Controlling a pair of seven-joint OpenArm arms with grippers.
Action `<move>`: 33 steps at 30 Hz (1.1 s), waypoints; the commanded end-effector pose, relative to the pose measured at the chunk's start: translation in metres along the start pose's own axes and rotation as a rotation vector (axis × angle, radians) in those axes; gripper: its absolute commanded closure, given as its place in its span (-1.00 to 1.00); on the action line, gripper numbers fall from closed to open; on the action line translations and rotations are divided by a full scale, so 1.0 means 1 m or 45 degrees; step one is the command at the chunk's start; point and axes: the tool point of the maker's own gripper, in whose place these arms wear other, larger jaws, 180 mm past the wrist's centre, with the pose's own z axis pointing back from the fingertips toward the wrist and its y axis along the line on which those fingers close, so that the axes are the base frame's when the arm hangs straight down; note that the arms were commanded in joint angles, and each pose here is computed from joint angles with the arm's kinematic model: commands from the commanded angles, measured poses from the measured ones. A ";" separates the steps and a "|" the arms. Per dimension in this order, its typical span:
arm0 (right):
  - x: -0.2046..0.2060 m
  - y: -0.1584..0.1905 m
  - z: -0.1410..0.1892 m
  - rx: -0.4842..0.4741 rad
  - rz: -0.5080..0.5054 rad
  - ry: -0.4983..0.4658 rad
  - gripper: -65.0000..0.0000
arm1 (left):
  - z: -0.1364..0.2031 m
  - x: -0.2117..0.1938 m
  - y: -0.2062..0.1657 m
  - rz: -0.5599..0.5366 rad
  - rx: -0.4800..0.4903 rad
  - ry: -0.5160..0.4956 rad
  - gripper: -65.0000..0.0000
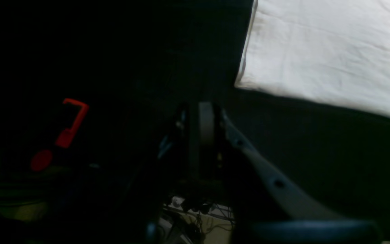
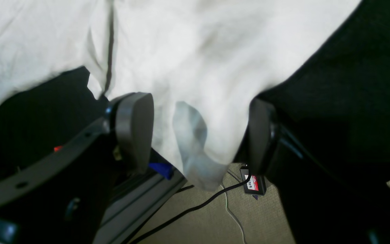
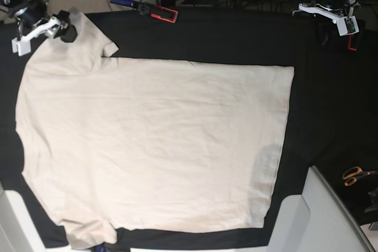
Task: Fold the T-shirt properly
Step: 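Move the right gripper to the shirt's sleeve corner and grasp it, then move the left gripper to the shirt's hem corner and grasp it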
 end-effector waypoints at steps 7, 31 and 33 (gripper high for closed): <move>0.007 0.001 0.002 0.011 0.022 -0.022 0.65 | -0.004 -0.017 0.011 0.028 0.033 0.037 0.78; 0.007 -0.002 0.004 0.003 0.036 -0.011 0.94 | -0.079 -0.025 0.007 0.485 0.097 -0.002 -0.12; 0.007 -0.002 0.004 0.003 0.036 -0.011 0.94 | -0.085 -0.021 0.005 0.494 0.093 -0.014 -0.12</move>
